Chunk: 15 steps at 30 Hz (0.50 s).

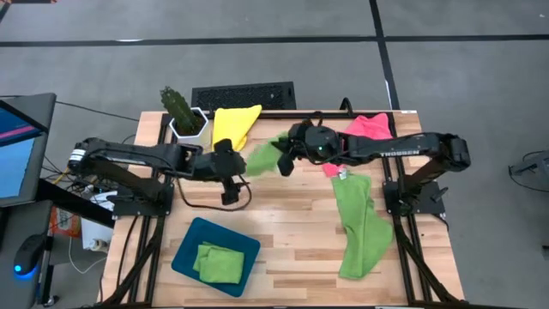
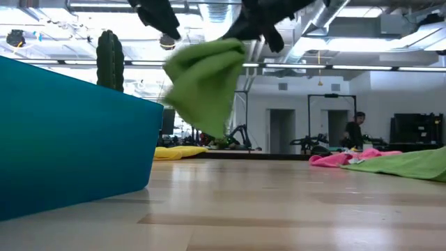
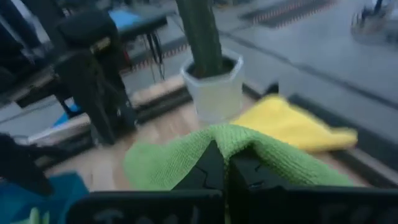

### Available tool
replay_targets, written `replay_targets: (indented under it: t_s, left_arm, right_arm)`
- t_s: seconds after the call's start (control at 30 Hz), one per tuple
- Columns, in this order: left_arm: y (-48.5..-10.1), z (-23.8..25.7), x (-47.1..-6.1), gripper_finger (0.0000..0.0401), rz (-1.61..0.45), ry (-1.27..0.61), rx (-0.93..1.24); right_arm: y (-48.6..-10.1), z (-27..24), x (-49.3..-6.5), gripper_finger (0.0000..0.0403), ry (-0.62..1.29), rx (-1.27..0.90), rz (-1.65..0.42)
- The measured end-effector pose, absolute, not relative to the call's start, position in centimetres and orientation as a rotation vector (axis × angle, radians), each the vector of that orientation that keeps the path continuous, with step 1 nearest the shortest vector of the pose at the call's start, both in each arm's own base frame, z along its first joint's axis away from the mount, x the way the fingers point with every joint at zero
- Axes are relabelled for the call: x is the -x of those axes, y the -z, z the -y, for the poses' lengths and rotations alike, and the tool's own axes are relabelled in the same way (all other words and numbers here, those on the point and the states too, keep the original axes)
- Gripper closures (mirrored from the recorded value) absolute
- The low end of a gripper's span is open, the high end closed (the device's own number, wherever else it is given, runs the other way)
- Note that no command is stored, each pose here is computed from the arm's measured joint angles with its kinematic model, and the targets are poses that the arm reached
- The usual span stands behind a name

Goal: Fold microfiber towels
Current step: Fold the top green microfiber

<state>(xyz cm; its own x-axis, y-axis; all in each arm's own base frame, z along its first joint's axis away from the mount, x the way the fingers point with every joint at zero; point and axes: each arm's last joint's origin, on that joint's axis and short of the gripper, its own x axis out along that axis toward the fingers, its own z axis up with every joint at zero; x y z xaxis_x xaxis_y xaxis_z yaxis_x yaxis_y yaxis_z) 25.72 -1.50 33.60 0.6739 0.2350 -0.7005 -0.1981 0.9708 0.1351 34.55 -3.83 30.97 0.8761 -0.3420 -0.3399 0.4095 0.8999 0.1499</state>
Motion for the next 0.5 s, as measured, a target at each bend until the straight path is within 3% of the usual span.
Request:
replay_targets:
  t_s: [0.2, 0.5]
  left_arm:
    - [-34.7, 1.6, -24.1, 0.0124, -0.769, -0.263, 0.014]
    - [-34.1, 2.6, -24.4, 0.0124, -0.807, -0.215, -0.031]
  right_arm:
    - [-29.6, 3.7, -34.2, 0.0384, 0.414, -0.233, -0.426]
    - [-18.9, 1.3, -29.4, 0.038, 0.611, -0.485, -0.766]
